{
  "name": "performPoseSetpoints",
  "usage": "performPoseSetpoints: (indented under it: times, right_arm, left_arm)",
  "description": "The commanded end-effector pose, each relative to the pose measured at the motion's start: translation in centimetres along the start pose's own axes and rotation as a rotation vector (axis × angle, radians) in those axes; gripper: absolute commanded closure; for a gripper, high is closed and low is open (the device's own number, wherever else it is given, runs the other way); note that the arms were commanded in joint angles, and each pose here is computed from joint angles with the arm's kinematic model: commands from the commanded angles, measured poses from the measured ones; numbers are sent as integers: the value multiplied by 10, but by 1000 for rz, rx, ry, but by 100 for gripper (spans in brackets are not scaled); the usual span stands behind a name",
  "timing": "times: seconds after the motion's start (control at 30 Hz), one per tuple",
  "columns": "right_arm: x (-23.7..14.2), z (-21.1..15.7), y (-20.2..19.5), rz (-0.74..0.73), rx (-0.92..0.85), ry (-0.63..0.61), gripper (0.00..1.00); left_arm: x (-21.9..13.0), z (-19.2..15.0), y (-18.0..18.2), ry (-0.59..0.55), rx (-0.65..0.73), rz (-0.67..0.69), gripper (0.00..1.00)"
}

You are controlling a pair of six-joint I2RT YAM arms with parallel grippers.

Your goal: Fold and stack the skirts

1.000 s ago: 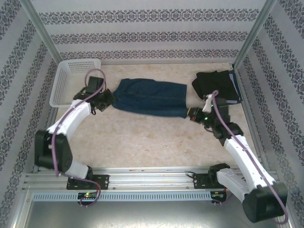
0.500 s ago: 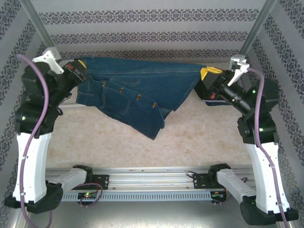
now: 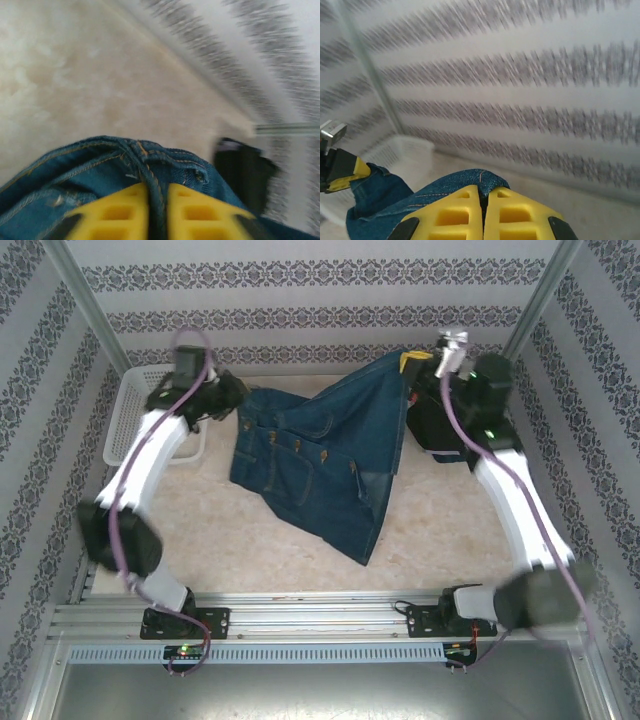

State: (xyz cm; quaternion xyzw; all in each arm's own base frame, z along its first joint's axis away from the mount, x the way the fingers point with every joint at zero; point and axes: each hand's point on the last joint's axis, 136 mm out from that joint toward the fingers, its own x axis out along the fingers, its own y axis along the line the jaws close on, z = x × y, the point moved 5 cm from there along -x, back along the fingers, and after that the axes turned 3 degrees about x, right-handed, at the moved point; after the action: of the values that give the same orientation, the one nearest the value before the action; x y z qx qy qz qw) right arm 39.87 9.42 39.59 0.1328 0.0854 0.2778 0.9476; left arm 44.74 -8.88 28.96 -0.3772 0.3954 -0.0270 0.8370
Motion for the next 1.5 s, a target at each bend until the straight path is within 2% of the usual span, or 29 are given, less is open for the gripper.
performPoseSetpoints:
  times: [0.0, 0.03, 0.07, 0.1, 0.13, 0.27, 0.37, 0.5, 0.63, 0.67, 0.73, 0.8, 0.87, 0.9, 1.0, 1.17, 1.27, 1.33, 1.43, 1.47]
  right_arm:
    - [59, -18, -57, -92, -15, 37, 69]
    - [72, -21, -71, -136, 11, 53, 54]
    - [84, -25, -86, -203, 31, 79, 13]
    - [90, -28, -98, -285, 54, 110, 2]
    - [92, -31, -105, -336, 74, 133, 2]
    - [79, -64, -91, -335, 196, 225, 2]
    - [65, -106, -67, -319, 290, 337, 2]
    - [55, -165, -30, -265, 480, 481, 2]
    - [52, -211, -6, -250, 625, 602, 2]
    - [48, -222, -4, -293, 632, 646, 2]
    - [34, -242, -12, -484, 528, 721, 2]
    - [19, -258, -27, -659, 328, 796, 2]
    - [15, -278, -30, -634, 226, 890, 4]
    - [13, -288, -30, -594, 196, 954, 7]
    - [12, -303, -39, -625, 80, 1067, 14]
    - [31, -315, -47, -639, -60, 1145, 27]
    - [37, -309, -53, -668, -102, 1115, 45]
    - [38, -295, -63, -673, -5, 1039, 57]
    - [36, -280, -88, -630, 274, 929, 66]
    - [35, -278, -98, -642, 309, 915, 67]
  left_arm:
    - [40, 36, 1, -53, -2, 51, 27]
    - [52, 43, 3, -45, 5, 78, 16]
    - [60, 49, -1, -35, 16, 91, 3]
    - [64, 52, -5, -18, 30, 95, 0]
    - [64, 52, -8, -11, 46, 106, 0]
    - [50, 31, -14, -5, 154, 188, 0]
    - [51, 6, 0, 36, 157, 190, 0]
    - [86, -34, 14, 203, 160, 69, 0]
    - [123, -68, 27, 332, 163, 62, 0]
    - [130, -75, 35, 350, 147, 70, 0]
    - [139, -85, 55, 356, 120, 131, 0]
    - [146, -95, 77, 365, 95, 183, 0]
    - [152, -107, 97, 398, 59, 221, 0]
    - [152, -113, 109, 410, 48, 253, 0]
    - [150, -126, 135, 424, 26, 319, 0]
    - [140, -141, 157, 445, -5, 368, 0]
    - [130, -146, 169, 446, -21, 400, 0]
    - [120, -150, 181, 441, -44, 433, 0]
    - [104, -155, 201, 428, -82, 470, 0]
    - [100, -156, 203, 431, -93, 461, 0]
